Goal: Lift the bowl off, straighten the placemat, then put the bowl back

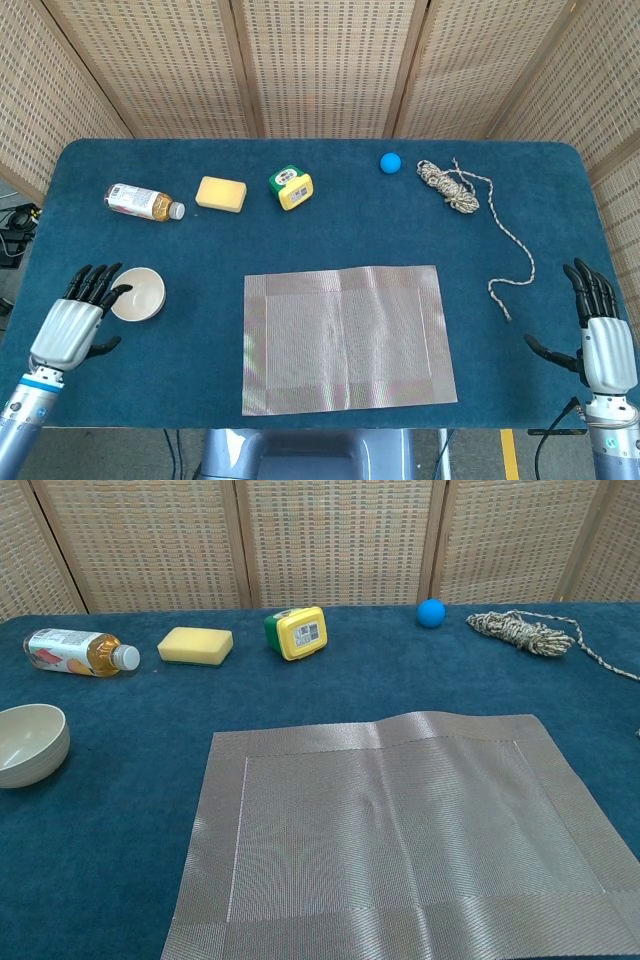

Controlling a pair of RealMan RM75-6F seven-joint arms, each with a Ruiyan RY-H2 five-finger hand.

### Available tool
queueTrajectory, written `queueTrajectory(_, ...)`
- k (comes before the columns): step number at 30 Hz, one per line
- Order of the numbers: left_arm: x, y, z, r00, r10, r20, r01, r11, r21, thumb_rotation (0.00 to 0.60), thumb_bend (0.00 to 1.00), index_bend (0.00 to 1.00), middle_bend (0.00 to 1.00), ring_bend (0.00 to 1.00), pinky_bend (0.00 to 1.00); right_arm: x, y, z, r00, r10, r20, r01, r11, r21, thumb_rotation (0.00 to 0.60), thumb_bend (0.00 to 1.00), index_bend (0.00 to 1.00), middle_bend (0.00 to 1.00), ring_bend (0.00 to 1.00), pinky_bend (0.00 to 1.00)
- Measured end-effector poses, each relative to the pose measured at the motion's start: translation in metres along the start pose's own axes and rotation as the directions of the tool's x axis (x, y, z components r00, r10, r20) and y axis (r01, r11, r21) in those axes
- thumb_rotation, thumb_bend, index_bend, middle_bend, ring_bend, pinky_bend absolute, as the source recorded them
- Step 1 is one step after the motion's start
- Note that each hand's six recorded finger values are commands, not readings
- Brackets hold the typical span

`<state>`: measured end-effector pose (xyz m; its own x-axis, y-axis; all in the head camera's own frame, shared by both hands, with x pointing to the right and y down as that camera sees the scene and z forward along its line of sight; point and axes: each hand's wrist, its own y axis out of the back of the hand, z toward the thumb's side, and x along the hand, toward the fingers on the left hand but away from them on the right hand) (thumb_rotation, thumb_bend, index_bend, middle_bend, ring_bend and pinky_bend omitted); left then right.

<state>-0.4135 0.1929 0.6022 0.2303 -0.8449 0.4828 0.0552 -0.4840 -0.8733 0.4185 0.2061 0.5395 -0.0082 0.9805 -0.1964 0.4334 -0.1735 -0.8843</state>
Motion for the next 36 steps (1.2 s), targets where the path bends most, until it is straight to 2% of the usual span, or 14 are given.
queueTrajectory(5, 0.007, -0.010, -0.010, 0.999, -0.011, -0.039, 0.010, 1.000, -0.019, 0.600, 0.19, 0.39, 0.00, 0.00, 0.00, 0.001, 0.001, 0.000, 1.000, -0.001, -0.001, 0.001, 1.000, -0.005, 0.600, 0.26, 0.07, 0.00, 0.00, 0.00)
queueTrajectory(15, 0.024, -0.043, -0.023, 0.993, -0.091, -0.081, 0.089, 0.996, -0.024, 0.600, 0.20, 0.43, 0.00, 0.00, 0.00, 0.001, 0.001, 0.000, 1.000, 0.003, 0.001, -0.003, 1.000, -0.013, 0.600, 0.26, 0.07, 0.00, 0.00, 0.00)
queueTrajectory(22, 0.034, -0.057, -0.027, 0.987, -0.125, -0.097, 0.124, 0.992, -0.023, 0.600, 0.20, 0.46, 0.00, 0.00, 0.00, 0.001, 0.000, -0.001, 1.000, 0.007, 0.005, -0.007, 1.000, -0.014, 0.600, 0.26, 0.07, 0.00, 0.00, 0.00)
queueTrajectory(36, 0.055, -0.079, -0.009, 0.983, -0.167, -0.072, 0.166, 0.986, -0.014, 0.600, 0.23, 0.53, 0.00, 0.00, 0.00, 0.000, 0.002, -0.001, 1.000, 0.002, 0.004, -0.002, 1.000, -0.022, 0.600, 0.26, 0.07, 0.00, 0.00, 0.00)
